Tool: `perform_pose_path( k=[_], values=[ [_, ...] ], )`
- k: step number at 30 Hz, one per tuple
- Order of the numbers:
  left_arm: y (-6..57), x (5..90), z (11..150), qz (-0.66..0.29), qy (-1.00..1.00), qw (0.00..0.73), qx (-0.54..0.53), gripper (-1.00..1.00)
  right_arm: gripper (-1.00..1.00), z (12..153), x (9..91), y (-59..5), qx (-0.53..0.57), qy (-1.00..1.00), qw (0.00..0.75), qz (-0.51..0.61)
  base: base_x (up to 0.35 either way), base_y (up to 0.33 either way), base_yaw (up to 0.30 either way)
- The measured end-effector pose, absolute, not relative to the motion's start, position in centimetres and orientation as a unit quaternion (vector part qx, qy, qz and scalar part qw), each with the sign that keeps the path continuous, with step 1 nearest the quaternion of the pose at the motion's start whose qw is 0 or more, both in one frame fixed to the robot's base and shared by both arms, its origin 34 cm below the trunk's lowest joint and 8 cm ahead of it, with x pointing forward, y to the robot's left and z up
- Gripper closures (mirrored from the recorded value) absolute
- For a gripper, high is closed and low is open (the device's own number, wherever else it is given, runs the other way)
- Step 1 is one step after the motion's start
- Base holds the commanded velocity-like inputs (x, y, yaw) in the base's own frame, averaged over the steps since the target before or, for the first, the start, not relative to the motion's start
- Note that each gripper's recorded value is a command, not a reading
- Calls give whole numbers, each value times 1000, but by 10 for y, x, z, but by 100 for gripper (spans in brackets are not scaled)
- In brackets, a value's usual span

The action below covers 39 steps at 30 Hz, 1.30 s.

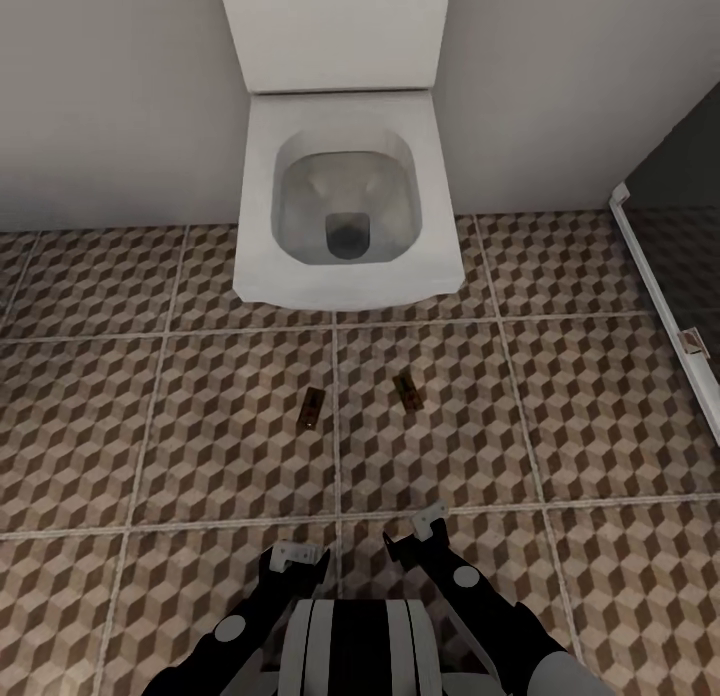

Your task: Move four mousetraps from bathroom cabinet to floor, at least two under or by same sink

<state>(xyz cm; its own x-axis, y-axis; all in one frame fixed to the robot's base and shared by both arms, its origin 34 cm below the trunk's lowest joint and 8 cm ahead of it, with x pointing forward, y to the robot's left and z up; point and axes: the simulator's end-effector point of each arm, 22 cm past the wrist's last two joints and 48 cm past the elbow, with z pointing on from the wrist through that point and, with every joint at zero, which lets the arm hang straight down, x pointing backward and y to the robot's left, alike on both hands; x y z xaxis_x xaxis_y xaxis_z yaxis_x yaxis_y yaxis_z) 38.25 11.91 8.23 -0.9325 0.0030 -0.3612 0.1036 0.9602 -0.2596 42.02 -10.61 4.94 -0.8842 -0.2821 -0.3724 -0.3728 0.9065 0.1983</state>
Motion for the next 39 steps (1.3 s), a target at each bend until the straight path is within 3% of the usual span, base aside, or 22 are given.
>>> perform_pose_path(
  k=[39],
  values=[
    [118,409,127,-139,969,203,31,-100,-100,96,448,-106,-173,957,191,129,0,0,0]
  ],
)
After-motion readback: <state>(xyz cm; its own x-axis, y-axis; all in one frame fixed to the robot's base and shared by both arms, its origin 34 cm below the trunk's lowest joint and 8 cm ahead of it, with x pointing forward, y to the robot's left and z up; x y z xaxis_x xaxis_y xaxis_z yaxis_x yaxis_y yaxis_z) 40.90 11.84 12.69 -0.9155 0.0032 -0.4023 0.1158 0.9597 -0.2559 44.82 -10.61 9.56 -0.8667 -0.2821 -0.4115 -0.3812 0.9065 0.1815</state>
